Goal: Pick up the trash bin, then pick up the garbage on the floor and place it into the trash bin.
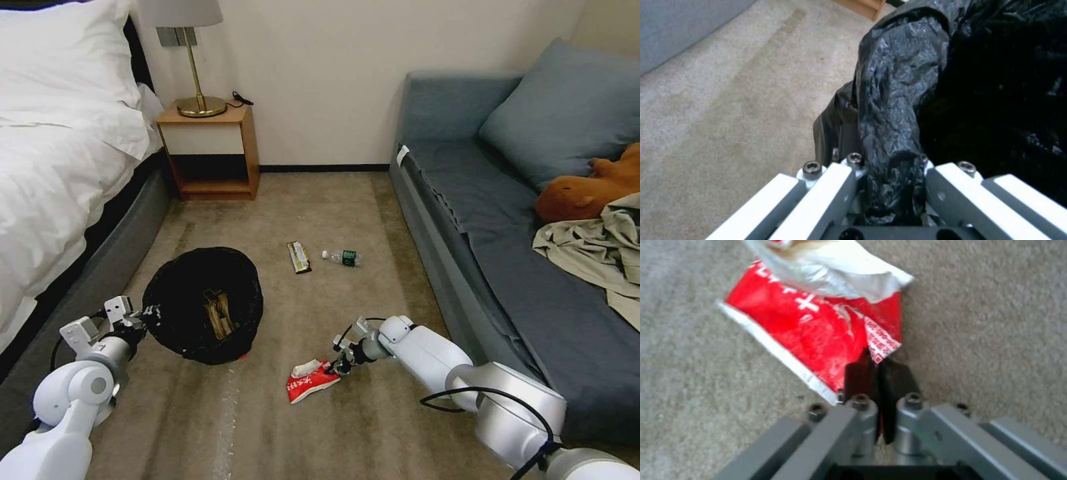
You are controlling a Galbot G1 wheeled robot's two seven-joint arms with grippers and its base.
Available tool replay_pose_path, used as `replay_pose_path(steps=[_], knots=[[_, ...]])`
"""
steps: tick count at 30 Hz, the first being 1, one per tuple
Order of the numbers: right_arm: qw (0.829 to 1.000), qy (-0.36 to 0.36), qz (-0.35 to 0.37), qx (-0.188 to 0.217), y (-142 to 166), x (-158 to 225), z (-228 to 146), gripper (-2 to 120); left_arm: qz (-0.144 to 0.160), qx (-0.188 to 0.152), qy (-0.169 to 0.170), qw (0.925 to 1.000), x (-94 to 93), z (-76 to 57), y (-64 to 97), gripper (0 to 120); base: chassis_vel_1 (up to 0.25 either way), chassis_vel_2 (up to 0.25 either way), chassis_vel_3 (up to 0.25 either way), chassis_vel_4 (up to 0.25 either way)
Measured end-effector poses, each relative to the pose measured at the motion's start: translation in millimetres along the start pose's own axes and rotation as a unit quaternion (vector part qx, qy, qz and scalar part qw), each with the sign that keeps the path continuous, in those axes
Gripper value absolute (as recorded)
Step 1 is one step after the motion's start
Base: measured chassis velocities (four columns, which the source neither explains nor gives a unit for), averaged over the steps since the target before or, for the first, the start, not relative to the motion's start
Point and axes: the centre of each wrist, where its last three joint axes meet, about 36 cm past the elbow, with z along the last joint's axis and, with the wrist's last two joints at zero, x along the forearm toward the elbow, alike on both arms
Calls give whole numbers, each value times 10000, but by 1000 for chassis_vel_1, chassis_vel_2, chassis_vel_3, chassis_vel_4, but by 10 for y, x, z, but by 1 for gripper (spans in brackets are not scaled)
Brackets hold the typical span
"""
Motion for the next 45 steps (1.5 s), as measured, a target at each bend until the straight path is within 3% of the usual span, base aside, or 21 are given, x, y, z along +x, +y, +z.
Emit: replay_pose_path(steps=[14,25,33,38,41,45], knots=[[9991,-404,120,-1,-32,298,-79,0,11,-13,35,10000,-22,39,-26,2,0,0,0,0],[9901,-1027,932,-196,-280,1331,83,0,40,-76,104,9999,-92,101,-54,2,0,0,0,0],[9655,-2160,1416,-322,-202,2229,-111,0,69,-113,197,9997,-79,205,-79,2,0,0,0,0],[9523,-2624,1544,-201,-98,2579,-291,0,117,-129,216,9996,-66,221,-116,2,0,0,0,0],[9338,-3153,1690,-50,132,2862,-496,0,137,-87,234,9996,-65,238,-123,2,0,0,0,0],[9214,-3477,1730,106,354,3083,-649,0,158,-41,307,9994,-71,275,-138,2,0,0,0,0]])
